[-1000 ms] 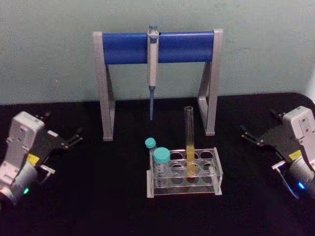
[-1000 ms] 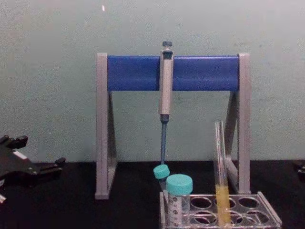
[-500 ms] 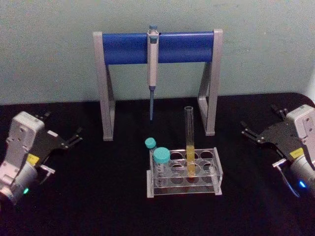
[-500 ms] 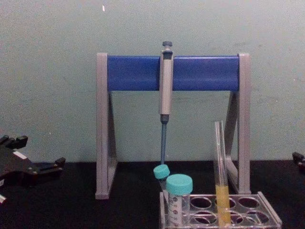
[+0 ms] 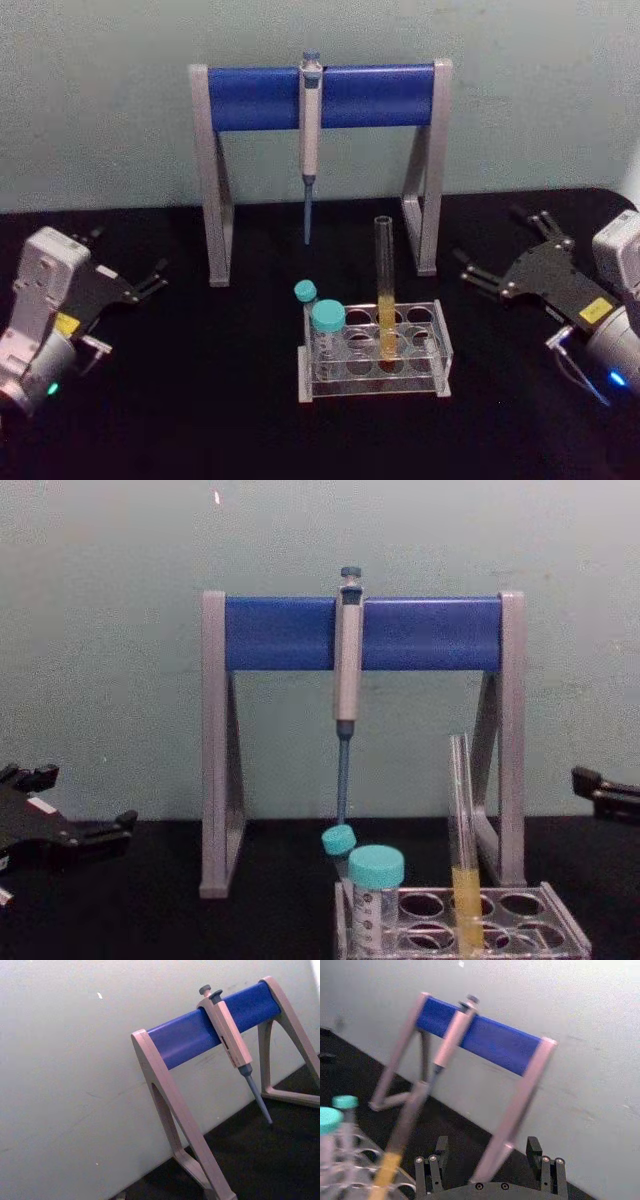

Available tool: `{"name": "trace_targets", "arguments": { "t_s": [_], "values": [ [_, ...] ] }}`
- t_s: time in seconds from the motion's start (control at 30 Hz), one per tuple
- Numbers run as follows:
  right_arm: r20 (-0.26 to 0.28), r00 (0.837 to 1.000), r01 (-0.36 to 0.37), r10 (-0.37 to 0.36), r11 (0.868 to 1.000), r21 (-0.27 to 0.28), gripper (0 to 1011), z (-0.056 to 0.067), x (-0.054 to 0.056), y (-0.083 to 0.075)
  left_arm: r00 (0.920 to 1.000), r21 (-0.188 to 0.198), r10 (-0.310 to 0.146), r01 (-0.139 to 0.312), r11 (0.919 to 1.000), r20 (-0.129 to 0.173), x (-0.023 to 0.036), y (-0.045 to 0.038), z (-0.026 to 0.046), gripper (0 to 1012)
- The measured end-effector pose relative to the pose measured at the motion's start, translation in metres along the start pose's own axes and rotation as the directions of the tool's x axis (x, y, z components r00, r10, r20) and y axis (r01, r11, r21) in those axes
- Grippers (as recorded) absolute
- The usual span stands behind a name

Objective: Pick up the test tube from the test tube rack, shake it, then place it back into the test tube rack.

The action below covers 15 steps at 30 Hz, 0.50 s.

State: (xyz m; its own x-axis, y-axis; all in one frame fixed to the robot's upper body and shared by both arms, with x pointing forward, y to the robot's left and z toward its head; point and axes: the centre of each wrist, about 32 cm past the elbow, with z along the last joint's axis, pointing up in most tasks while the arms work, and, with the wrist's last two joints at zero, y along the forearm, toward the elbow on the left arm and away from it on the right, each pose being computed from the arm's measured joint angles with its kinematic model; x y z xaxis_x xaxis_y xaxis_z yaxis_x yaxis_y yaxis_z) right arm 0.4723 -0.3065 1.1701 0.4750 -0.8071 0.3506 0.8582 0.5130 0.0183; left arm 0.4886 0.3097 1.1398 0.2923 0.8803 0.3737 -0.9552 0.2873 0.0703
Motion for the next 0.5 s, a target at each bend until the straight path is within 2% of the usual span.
{"name": "trace_targets", "arguments": {
  "t_s": [0.17,0.33,0.5],
  "values": [
    [-0.043,0.994,-0.101,0.102,0.994,0.028,1000,0.005,0.001,0.001,1.0,0.0,0.0,0.0,1.0,0.0,0.0,0.0,0.0,1001],
    [-0.085,0.984,-0.155,0.158,0.987,0.039,1000,0.008,-0.001,0.005,1.0,0.0,0.0,0.0,1.0,0.0,0.0,0.0,0.0,1001],
    [-0.177,0.963,-0.2,0.202,0.979,0.032,1000,0.01,-0.006,0.016,1.0,0.0,0.0,0.0,1.0,0.0,0.0,0.0,0.0,1001]
  ]
}}
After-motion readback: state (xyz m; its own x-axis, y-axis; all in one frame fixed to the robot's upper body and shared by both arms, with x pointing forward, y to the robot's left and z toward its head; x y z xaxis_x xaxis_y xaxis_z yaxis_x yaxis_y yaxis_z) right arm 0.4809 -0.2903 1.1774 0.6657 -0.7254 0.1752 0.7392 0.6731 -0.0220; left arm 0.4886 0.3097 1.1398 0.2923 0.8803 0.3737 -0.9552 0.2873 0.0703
